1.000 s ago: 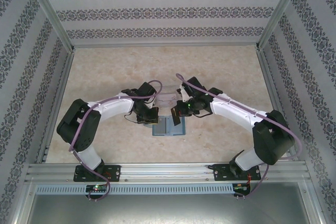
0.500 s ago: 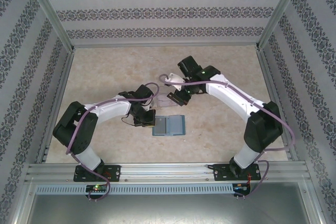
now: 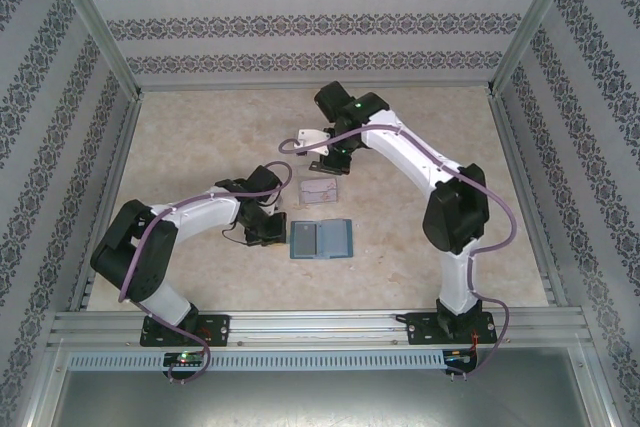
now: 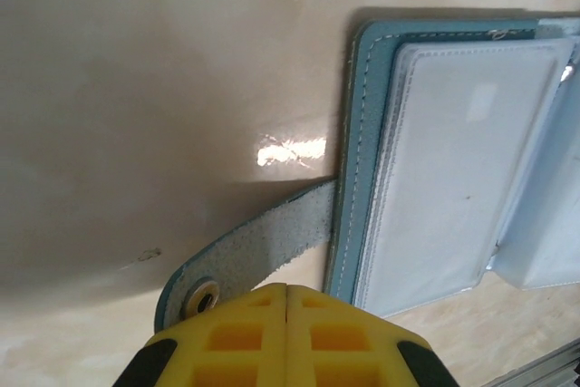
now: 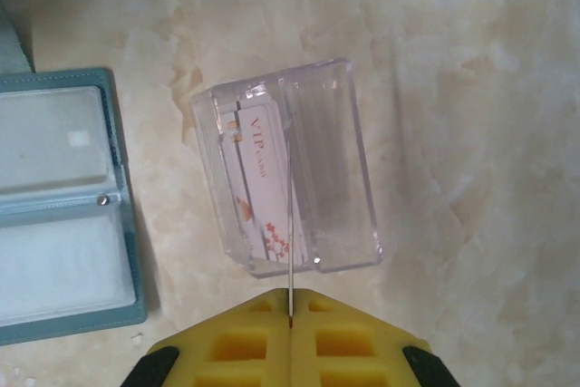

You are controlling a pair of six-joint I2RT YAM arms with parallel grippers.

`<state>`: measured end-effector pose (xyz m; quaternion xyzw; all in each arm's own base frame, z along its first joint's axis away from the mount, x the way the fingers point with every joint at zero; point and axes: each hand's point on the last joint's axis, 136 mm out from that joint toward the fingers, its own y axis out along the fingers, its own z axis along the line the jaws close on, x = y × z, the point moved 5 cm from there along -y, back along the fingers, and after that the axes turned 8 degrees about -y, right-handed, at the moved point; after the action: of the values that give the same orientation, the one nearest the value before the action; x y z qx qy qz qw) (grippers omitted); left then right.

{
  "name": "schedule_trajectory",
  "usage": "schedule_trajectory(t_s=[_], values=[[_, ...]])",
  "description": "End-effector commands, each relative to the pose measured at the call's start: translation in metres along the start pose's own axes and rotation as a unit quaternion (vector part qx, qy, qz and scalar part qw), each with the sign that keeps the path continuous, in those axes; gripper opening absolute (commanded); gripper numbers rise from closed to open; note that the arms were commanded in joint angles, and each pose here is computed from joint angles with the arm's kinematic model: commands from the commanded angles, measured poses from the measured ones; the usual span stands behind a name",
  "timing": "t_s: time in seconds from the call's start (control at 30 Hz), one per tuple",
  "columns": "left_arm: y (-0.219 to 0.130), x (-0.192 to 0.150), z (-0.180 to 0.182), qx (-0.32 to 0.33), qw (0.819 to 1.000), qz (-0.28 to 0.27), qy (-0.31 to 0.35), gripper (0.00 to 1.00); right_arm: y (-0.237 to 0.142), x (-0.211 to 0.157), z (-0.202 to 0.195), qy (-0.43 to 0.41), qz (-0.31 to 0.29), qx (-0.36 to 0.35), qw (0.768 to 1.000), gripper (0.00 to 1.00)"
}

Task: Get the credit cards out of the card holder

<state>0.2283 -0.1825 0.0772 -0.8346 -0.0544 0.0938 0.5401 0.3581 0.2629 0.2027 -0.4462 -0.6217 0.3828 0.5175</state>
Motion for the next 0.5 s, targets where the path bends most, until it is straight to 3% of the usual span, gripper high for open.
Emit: schedule_trajectory(t_s=[0.0,0.47], values=[[-0.007,0.002,0.002,-0.003,1.000,-0.016,-0.011,0.00,0.006,0.005,-0.002,-0.043,0.012,0.016,0.999,0.00],[-0.009,0.004,0.006,-0.002,1.000,-0.017,-0.020,0.00,0.049,0.012,-0.025,-0.068,0.029,0.056,0.996,0.00]])
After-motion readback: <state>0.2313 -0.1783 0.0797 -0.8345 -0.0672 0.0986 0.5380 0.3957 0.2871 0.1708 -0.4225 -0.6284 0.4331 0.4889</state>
